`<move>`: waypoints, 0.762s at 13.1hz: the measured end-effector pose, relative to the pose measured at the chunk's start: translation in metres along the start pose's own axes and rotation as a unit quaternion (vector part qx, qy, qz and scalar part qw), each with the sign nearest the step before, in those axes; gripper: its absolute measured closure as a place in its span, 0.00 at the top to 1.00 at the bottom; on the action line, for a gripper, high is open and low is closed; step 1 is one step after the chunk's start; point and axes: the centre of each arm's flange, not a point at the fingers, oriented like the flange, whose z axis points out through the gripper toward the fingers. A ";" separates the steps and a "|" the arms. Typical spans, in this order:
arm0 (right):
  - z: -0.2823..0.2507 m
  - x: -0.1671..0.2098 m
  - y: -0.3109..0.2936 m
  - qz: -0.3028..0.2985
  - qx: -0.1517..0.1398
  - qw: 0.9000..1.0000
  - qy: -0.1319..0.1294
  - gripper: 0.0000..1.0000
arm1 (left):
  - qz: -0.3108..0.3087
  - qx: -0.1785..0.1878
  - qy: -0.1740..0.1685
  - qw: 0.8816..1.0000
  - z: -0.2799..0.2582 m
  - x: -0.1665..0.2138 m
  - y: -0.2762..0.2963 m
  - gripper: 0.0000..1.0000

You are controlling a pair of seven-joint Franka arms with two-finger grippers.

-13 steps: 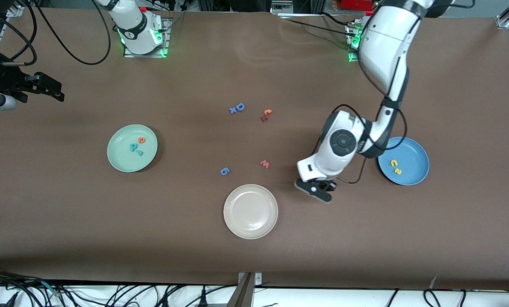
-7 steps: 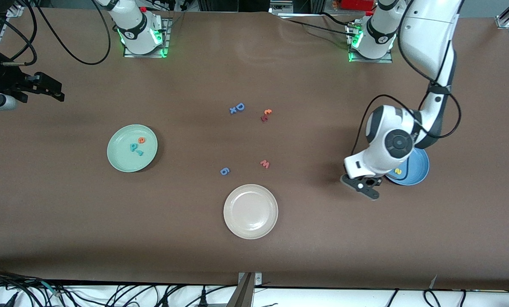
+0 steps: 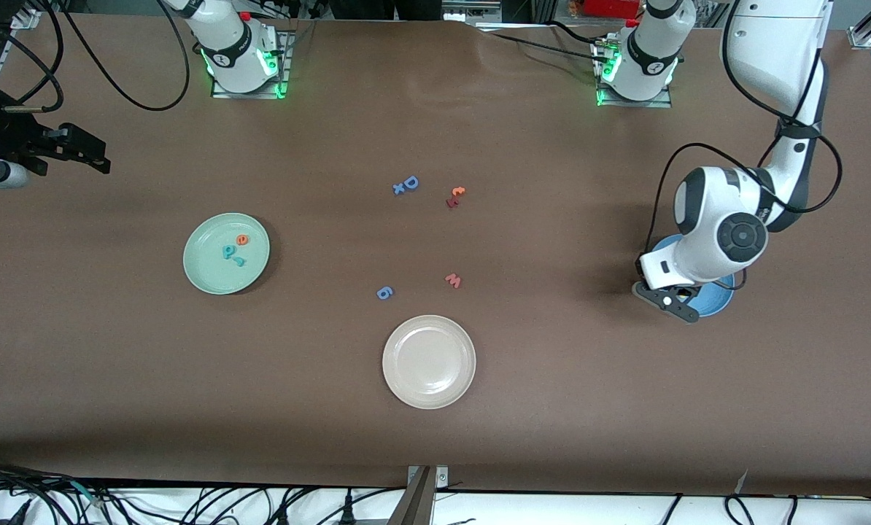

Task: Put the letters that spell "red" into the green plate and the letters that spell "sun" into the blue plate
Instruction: 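Lower the green letter onto the blue plate and open the left gripper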

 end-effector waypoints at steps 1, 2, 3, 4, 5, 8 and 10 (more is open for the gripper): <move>0.000 0.000 0.000 0.000 0.000 1.000 0.000 1.00 | 0.001 0.000 -0.004 1.000 0.003 -0.009 -0.011 0.28; 0.000 0.000 0.000 0.000 0.000 1.000 0.000 1.00 | 0.001 -0.001 -0.007 1.000 0.005 -0.017 -0.022 0.28; 0.000 0.000 0.000 0.000 0.000 1.000 0.000 1.00 | 0.002 -0.001 -0.010 1.000 0.007 -0.024 -0.030 0.28; 0.000 0.000 0.000 0.000 0.000 1.000 0.000 1.00 | 0.003 -0.002 -0.013 1.000 0.009 -0.031 -0.037 0.28; 0.000 0.000 0.000 0.000 0.000 1.000 0.000 1.00 | 0.002 -0.004 -0.015 1.000 0.011 -0.036 -0.041 0.28; 0.000 0.000 0.000 0.000 0.000 1.000 0.000 1.00 | 0.000 -0.008 -0.018 1.000 0.015 -0.041 -0.041 0.39; 0.000 0.000 0.000 0.000 0.000 1.000 0.000 1.00 | -0.007 -0.013 -0.011 1.000 0.011 -0.040 -0.041 0.59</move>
